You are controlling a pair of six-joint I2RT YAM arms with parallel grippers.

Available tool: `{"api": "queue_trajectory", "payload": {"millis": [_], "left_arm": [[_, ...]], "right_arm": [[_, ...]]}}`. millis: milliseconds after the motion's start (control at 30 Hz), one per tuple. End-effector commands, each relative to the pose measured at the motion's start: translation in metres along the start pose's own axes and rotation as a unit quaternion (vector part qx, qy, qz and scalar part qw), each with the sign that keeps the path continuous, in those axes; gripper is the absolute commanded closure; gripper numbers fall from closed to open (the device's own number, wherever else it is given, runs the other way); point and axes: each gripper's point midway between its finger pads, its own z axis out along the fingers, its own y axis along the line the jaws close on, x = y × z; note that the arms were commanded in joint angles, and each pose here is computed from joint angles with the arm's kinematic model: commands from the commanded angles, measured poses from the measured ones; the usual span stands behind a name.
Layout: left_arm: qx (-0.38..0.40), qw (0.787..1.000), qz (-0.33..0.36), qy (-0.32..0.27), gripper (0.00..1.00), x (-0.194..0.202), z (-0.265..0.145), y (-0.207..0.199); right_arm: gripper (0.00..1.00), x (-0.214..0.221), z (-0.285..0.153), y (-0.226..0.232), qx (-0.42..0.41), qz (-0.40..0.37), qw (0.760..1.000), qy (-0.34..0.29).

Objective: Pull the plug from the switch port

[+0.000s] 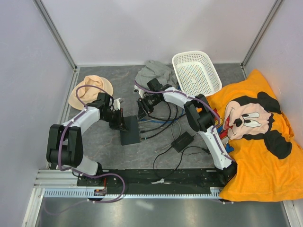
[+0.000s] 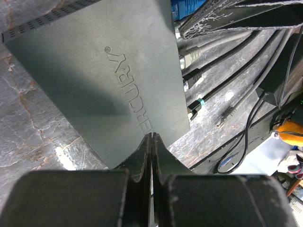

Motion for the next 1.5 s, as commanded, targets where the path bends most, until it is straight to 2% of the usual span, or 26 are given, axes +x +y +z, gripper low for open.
{"api": "queue_trajectory", "payload": {"millis": [0, 300, 733, 833, 1067, 1200, 1367, 1400, 1467], "left_arm": [[-0.002, 1.000, 0.020, -0.006, 0.99, -0.003, 0.003, 0.004], [-0.003, 1.000, 0.021, -0.008, 0.98, -0.003, 0.003, 0.004], [-0.006, 1.000, 0.023, -0.008, 0.99, -0.003, 0.005, 0.006], [-0.006, 1.000, 0.024, -0.008, 0.98, -0.002, 0.005, 0.007], [-0.004, 1.000, 0.023, -0.007, 0.98, -0.003, 0.007, 0.007], [-0.003, 1.000, 0.022, -0.007, 0.99, -0.003, 0.008, 0.007], [-0.002, 1.000, 0.021, -0.007, 0.98, -0.003, 0.008, 0.007], [-0.002, 1.000, 0.021, -0.008, 0.98, -0.003, 0.009, 0.007], [-0.002, 1.000, 0.020, -0.007, 0.99, -0.003, 0.009, 0.007]], "right_arm": [[0.54, 0.021, 0.016, -0.024, 0.026, 0.019, 0.999, 0.025], [0.57, 0.024, 0.018, -0.033, 0.031, 0.034, 0.999, 0.024], [0.73, 0.030, 0.018, -0.049, 0.048, 0.053, 0.997, 0.021], [0.68, 0.025, 0.016, -0.046, 0.049, 0.047, 0.998, 0.017], [0.68, 0.020, 0.018, -0.039, 0.063, 0.047, 0.997, 0.016], [0.74, 0.026, 0.022, -0.040, 0.075, 0.041, 0.996, 0.027], [0.89, 0.030, 0.021, -0.045, 0.097, 0.020, 0.994, 0.040], [0.97, 0.030, 0.021, -0.046, 0.102, 0.019, 0.994, 0.040], [1.00, 0.030, 0.019, -0.047, 0.109, 0.010, 0.993, 0.043]]}}
